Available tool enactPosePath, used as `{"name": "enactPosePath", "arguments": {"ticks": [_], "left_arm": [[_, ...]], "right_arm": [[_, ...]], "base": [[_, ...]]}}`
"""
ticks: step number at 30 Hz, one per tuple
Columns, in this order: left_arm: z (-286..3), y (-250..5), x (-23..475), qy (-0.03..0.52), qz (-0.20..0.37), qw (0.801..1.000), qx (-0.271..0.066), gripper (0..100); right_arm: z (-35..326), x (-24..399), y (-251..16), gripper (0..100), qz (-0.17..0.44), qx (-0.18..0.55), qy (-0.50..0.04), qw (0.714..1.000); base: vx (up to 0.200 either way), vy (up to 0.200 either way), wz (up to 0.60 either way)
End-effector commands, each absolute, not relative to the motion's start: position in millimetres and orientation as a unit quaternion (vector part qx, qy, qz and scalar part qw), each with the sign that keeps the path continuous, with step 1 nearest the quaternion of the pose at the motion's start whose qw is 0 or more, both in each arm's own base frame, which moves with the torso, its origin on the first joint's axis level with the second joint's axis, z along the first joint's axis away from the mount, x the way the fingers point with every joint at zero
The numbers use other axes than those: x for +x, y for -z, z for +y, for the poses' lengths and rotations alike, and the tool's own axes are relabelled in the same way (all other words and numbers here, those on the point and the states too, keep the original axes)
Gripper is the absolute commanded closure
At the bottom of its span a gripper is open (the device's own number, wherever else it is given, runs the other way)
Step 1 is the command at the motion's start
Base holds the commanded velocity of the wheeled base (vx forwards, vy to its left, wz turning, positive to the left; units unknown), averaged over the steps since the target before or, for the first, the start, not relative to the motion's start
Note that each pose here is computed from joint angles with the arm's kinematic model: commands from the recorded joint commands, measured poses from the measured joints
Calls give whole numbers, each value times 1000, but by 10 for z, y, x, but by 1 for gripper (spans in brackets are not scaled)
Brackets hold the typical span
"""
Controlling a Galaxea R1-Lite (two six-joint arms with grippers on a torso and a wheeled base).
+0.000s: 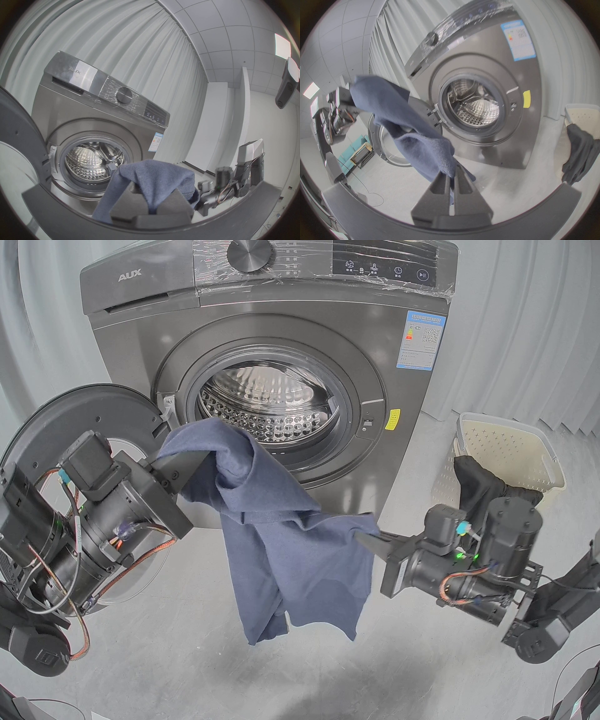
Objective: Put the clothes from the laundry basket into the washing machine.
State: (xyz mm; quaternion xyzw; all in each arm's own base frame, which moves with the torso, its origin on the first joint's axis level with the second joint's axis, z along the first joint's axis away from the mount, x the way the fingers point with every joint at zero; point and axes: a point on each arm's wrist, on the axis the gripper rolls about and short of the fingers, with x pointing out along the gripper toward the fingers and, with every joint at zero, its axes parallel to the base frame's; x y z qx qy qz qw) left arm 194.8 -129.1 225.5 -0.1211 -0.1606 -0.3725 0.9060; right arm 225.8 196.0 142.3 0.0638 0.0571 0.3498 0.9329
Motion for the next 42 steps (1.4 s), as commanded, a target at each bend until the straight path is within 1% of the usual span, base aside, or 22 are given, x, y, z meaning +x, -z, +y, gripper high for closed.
{"name": "enactPosePath", "arguments": {"ticks": [1,2,5,8,13,22,27,29,31,34,37,42], "left_arm": [[-1154,-2251,1953,346,-161,917,-118,100],[-1126,-2246,1906,344,-158,918,-118,100],[-1104,-2237,1875,343,-153,919,-117,100],[-1083,-2236,1838,342,-142,921,-119,100],[-1055,-2243,1831,332,-136,923,-137,100],[-1043,-2237,1813,328,-134,925,-139,100],[-1046,-2227,1818,328,-131,925,-142,100],[-1054,-2210,1839,328,-124,925,-147,100],[-1050,-2240,1846,328,-129,924,-152,100],[-1040,-2290,1863,323,-139,923,-156,100],[-1040,-2278,1859,322,-136,924,-156,100],[-1039,-2251,1870,321,-131,925,-155,100]], "right_arm": [[1582,2064,-1824,100,-6,79,-333,940],[1523,1993,-1920,100,-24,85,-340,936],[1460,1913,-2000,100,-42,92,-344,934],[1323,1801,-2137,100,-72,104,-342,931],[1190,1765,-2221,100,-92,106,-339,930],[1198,1772,-2347,100,-125,121,-341,924],[1216,1782,-2301,100,-118,121,-343,924],[1223,1798,-2250,100,-106,122,-342,926],[1221,1782,-2219,100,-101,119,-345,925],[1224,1756,-2229,100,-104,119,-350,923],[1255,1760,-2237,100,-110,121,-355,920],[1298,1859,-2160,100,-112,120,-350,922]], "base": [[0,0,0],[0,0,0],[0,0,0],[0,0,0],[0,0,0],[0,0,0],[0,0,0],[0,0,0],[0,0,0],[0,0,0],[0,0,0],[0,0,0]]}}
